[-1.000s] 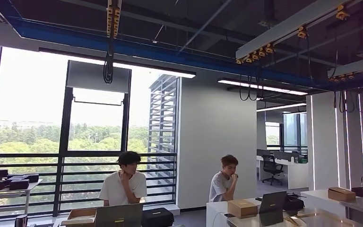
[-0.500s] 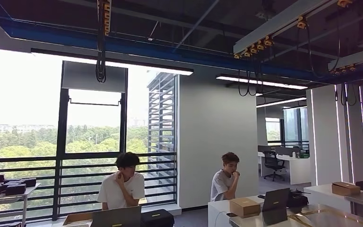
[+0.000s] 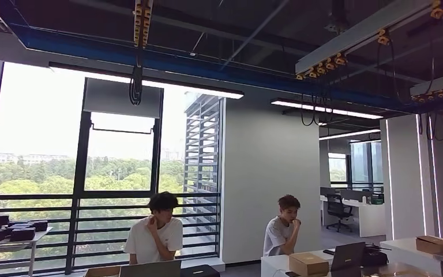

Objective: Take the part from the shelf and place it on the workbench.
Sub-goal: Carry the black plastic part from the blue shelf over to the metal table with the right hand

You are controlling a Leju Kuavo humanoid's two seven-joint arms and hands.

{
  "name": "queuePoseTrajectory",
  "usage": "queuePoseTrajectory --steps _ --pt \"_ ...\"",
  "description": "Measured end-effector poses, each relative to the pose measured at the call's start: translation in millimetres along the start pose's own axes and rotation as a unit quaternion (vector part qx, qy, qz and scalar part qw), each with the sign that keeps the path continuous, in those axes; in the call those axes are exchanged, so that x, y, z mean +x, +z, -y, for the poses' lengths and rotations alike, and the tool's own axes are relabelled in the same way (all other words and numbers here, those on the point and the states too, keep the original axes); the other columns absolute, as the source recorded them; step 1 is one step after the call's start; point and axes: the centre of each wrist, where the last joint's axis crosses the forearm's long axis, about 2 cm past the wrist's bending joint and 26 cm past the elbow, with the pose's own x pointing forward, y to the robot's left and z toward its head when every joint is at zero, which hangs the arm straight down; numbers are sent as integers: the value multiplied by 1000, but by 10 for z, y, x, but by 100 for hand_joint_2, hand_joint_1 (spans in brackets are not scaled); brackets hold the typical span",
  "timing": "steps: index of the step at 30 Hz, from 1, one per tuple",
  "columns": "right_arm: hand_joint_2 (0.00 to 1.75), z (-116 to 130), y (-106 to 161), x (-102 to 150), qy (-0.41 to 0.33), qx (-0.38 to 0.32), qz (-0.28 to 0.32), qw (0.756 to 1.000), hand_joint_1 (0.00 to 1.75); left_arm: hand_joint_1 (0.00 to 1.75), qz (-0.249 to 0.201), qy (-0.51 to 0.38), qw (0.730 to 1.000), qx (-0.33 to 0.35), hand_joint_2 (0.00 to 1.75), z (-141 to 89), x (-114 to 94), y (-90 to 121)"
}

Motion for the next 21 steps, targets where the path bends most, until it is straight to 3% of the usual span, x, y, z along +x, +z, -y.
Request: queuePoseTrajectory --steps 11,21 --pt "175 61 -22 -34 16 -8 11 1000 175 0 -17 -13 1000 10 175 -75 -53 -13" --pt "175 140 -23 6 41 -57 26 997 175 0 5 -51 999 -13 175 -76 -15 -25"
